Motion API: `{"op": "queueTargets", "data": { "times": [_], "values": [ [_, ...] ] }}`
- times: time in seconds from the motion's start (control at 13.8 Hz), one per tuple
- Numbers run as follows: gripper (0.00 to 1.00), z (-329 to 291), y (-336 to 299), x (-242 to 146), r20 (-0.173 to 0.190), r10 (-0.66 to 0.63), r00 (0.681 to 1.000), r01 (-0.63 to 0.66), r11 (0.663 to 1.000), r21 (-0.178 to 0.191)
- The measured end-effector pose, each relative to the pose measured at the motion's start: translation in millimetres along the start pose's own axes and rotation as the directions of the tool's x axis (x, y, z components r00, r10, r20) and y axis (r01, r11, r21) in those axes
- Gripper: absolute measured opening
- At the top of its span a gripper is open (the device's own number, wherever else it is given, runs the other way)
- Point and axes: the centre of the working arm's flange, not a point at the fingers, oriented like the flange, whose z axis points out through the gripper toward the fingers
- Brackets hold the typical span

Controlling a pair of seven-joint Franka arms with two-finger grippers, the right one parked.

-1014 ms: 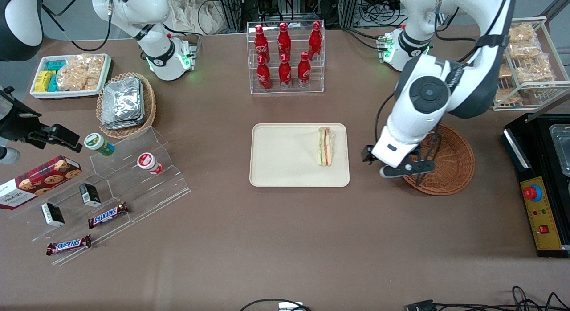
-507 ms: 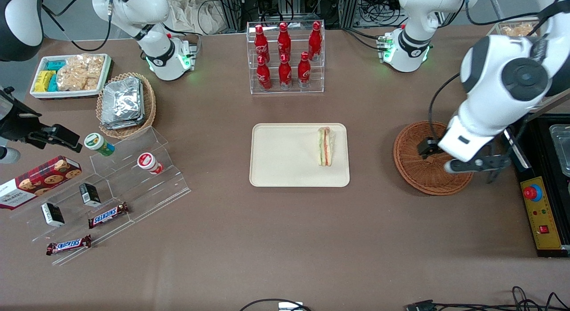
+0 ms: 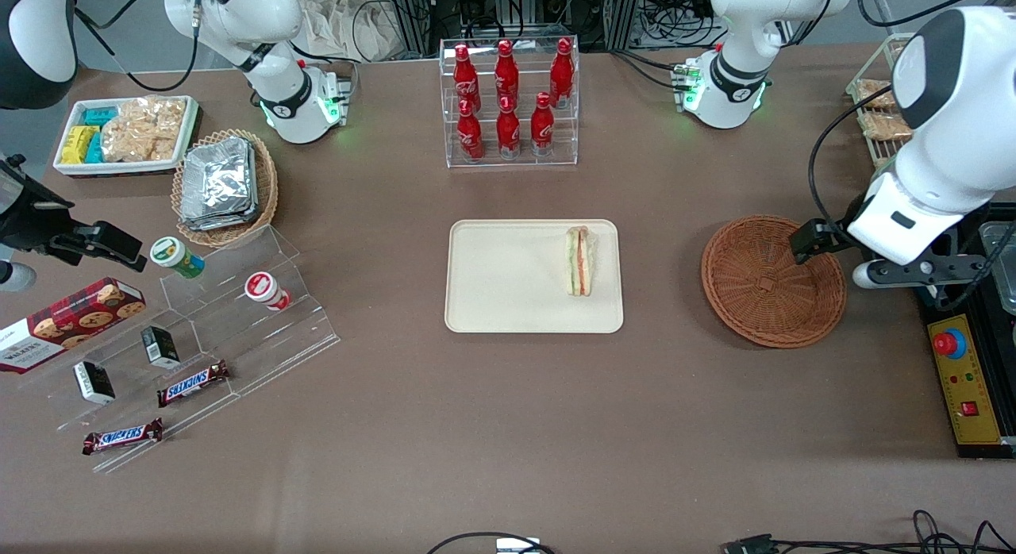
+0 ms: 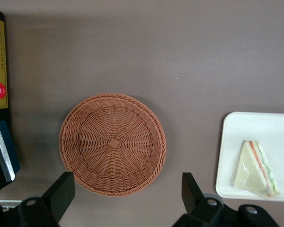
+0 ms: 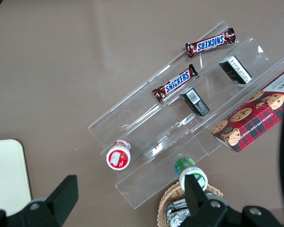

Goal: Place sandwich from basket to tray

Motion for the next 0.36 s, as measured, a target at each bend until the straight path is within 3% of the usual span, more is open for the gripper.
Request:
{"op": "queueTargets", "data": {
  "times": [0.36],
  "values": [
    [1.0,-37,-18,-18,-0.013,0.069,0.998,-0.069,0.997,-0.015]
  ]
}}
